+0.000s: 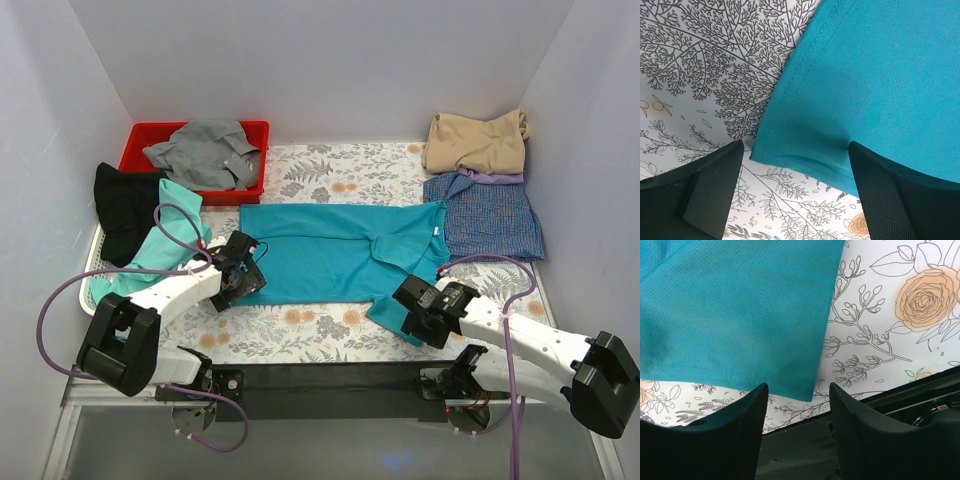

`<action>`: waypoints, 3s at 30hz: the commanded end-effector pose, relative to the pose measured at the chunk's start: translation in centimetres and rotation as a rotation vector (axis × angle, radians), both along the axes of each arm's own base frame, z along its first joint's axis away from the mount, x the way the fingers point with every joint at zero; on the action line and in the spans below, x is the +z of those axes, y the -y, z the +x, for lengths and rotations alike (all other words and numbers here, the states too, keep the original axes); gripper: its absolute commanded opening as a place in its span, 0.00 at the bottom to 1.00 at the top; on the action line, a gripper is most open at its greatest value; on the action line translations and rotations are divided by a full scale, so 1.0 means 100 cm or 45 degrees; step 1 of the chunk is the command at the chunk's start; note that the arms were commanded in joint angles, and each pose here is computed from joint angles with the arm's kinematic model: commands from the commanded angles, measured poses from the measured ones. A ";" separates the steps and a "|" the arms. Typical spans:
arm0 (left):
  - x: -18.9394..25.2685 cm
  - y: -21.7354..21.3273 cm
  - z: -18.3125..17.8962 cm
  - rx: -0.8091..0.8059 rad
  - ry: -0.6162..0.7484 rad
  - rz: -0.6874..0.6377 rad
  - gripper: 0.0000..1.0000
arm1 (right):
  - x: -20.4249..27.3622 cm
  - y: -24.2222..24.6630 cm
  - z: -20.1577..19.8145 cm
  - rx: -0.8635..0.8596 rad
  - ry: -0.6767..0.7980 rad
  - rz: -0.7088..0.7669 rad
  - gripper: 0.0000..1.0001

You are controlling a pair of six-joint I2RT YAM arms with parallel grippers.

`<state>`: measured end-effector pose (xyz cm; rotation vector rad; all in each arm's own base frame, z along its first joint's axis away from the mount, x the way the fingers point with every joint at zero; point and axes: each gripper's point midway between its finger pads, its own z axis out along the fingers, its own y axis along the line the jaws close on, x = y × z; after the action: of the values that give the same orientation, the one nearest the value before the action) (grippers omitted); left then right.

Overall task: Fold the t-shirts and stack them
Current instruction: Fold the tshirt

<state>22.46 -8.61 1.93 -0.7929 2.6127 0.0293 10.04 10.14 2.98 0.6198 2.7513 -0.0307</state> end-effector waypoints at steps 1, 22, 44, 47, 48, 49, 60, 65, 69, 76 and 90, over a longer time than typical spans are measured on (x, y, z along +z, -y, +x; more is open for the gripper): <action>-0.014 0.006 -0.004 -0.002 -0.009 -0.059 0.82 | -0.003 -0.001 0.003 -0.017 0.016 -0.012 0.58; -0.018 0.014 -0.006 -0.052 -0.026 -0.099 0.00 | -0.010 -0.005 0.006 -0.029 0.051 0.022 0.01; 0.035 0.005 -0.019 -0.048 -0.077 -0.058 0.00 | 0.049 -0.013 0.030 0.077 0.241 0.052 0.01; 0.033 0.006 -0.019 -0.052 -0.083 -0.062 0.14 | 0.049 -0.012 0.030 0.076 0.244 0.047 0.01; 0.033 0.007 -0.019 -0.058 -0.085 -0.068 0.22 | 0.047 -0.011 0.030 0.078 0.240 0.042 0.01; 0.032 0.008 -0.020 -0.061 -0.095 -0.076 0.22 | 0.047 -0.011 0.029 0.078 0.238 0.039 0.01; 0.035 0.012 -0.019 -0.072 -0.060 -0.115 0.00 | 0.049 -0.008 0.031 0.073 0.266 0.046 0.01; 0.066 0.010 -0.004 -0.049 0.044 -0.098 0.00 | 0.069 -0.008 0.048 0.084 0.369 0.010 0.01; 0.082 -0.003 0.005 0.022 0.100 -0.021 0.00 | 0.080 -0.005 0.059 0.084 0.426 -0.043 0.01; 0.077 -0.024 0.007 0.108 0.092 0.031 0.00 | 0.095 0.005 0.073 0.046 0.492 -0.108 0.01; 0.062 -0.029 0.042 0.109 0.093 0.060 0.00 | 0.113 0.031 0.116 0.006 0.597 -0.312 0.01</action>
<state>24.49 -6.15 6.90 -0.8905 2.5725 0.0853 19.51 7.49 12.17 0.4914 2.3438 -0.1668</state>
